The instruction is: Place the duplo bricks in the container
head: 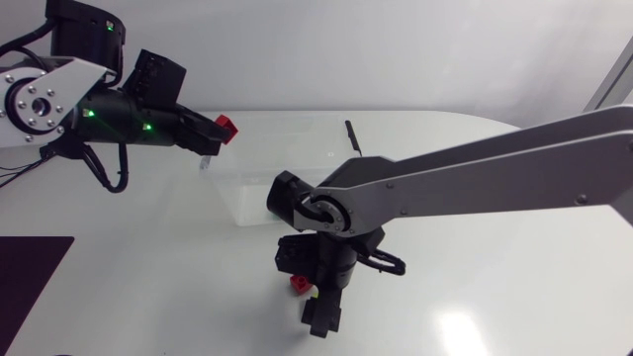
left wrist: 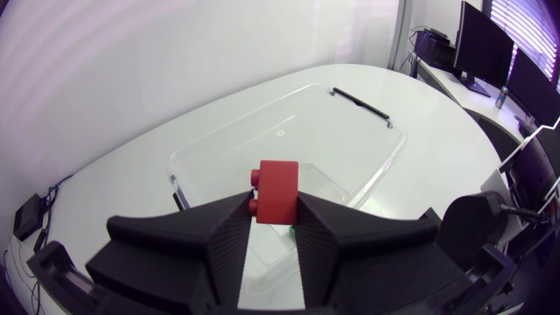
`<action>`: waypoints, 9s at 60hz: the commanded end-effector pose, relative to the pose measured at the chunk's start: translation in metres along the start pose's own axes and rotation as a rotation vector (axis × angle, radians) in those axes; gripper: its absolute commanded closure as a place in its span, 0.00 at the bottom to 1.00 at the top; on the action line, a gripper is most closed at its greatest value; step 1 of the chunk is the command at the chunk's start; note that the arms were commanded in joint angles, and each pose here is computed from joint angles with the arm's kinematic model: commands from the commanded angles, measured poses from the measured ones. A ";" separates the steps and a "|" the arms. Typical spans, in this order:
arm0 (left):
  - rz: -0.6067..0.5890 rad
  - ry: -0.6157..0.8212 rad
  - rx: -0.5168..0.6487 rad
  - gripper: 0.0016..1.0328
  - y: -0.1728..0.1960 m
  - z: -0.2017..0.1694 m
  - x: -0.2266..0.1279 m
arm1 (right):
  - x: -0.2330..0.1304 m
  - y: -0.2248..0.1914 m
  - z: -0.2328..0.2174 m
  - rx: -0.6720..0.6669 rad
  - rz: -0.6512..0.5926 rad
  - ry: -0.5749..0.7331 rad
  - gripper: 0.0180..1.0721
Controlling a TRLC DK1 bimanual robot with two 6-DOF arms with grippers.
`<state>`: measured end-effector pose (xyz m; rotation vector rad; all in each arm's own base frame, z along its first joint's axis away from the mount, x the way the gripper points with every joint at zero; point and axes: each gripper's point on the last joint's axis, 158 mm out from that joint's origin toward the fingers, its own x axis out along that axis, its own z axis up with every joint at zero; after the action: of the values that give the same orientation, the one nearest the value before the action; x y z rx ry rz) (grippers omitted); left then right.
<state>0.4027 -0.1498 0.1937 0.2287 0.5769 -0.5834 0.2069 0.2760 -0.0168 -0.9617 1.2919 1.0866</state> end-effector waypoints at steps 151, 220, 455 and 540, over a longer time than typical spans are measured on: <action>-0.177 0.132 0.131 0.07 -0.092 -0.072 -0.009 | -0.195 -0.214 0.104 0.397 -0.378 -0.621 0.56; -0.226 0.542 0.223 0.19 -0.178 -0.193 0.100 | -0.211 -0.144 -0.077 0.685 -0.369 -0.672 0.07; 0.328 -0.090 -0.037 0.04 0.074 0.015 -0.017 | -0.191 -0.079 -0.184 0.796 -0.588 -0.725 0.05; 0.648 -0.506 -0.157 0.04 0.054 -0.119 -0.169 | -0.206 -0.097 -0.249 0.957 -1.059 -1.106 0.05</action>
<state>0.2671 0.0169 0.2099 0.1452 0.0236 0.0539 0.2442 -0.0022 0.1785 -0.1408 0.1506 -0.0026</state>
